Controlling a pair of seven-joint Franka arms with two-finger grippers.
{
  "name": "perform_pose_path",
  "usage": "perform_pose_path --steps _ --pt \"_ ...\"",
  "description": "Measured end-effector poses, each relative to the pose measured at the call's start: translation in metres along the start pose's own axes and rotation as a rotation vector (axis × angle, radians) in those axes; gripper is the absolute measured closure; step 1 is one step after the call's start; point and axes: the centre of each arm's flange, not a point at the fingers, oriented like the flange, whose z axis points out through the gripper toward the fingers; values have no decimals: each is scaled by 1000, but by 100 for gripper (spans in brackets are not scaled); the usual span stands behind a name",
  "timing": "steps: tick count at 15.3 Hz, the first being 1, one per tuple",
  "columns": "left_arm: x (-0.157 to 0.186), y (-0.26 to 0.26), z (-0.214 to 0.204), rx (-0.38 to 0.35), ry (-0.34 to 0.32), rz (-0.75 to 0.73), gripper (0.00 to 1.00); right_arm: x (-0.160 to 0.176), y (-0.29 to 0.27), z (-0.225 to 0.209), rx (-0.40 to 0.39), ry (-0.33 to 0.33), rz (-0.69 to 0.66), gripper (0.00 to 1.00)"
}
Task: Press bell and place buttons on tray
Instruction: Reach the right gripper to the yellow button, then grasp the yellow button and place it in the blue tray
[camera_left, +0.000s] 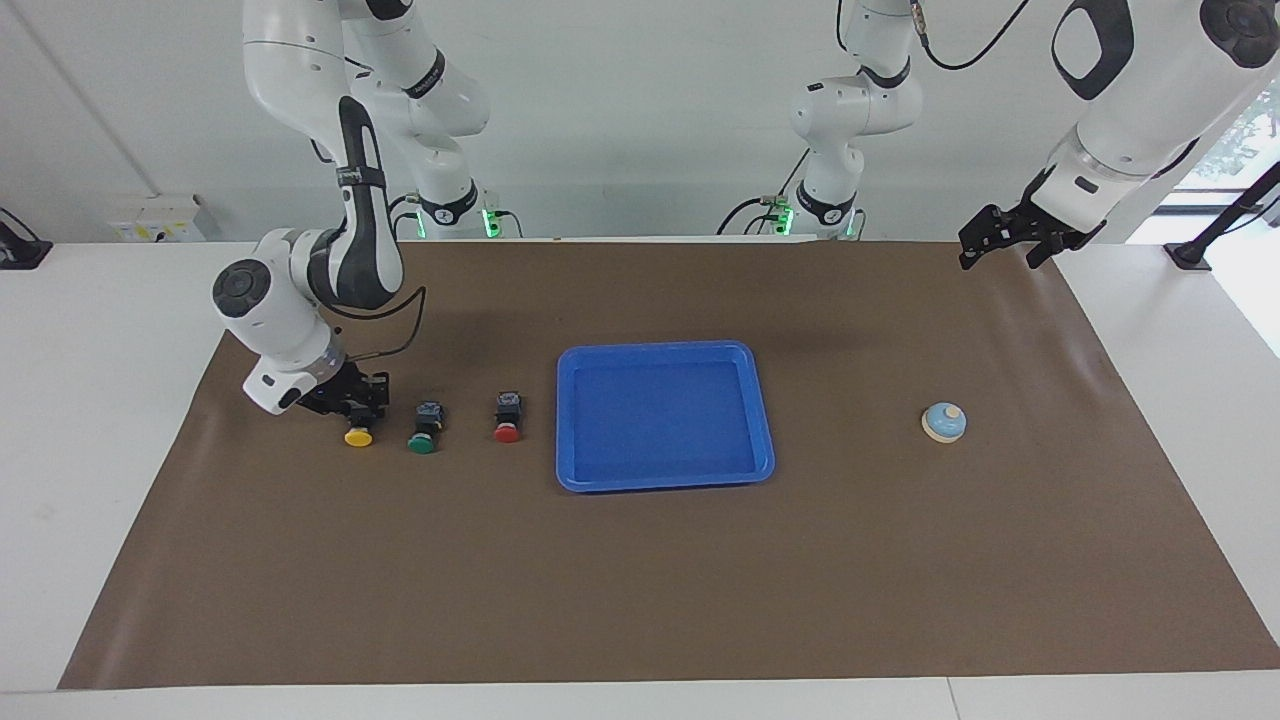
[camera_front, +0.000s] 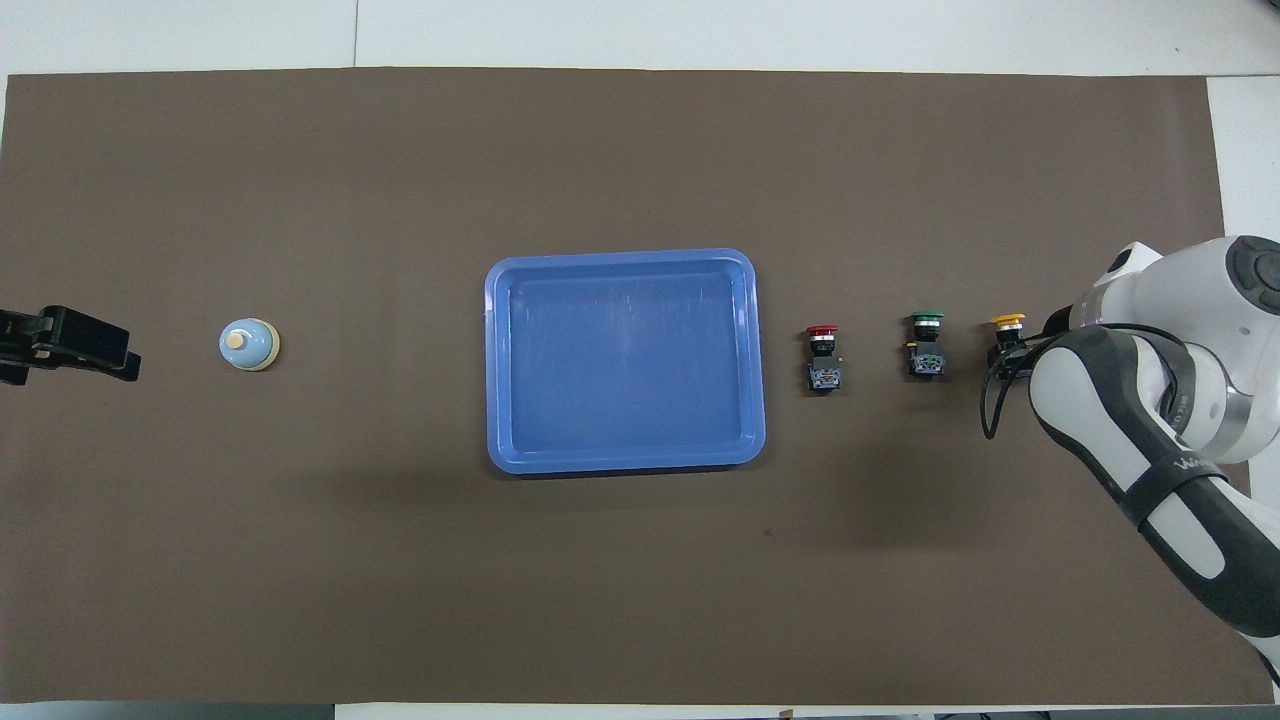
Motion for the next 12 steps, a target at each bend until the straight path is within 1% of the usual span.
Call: perform_pose_path --steps 3,5,6,9,12 --pt "0 0 0 0 0 0 0 19 -33 -48 5 -14 -29 59" --pt "0 0 0 0 0 0 0 36 -85 -83 -2 -1 5 59" --pt "0 0 0 0 0 0 0 43 -121 -93 -6 13 24 59" --pt "0 0 0 0 0 0 0 40 -238 -92 -12 28 76 59" --pt "0 0 0 0 0 0 0 26 -322 -74 -13 26 102 59"
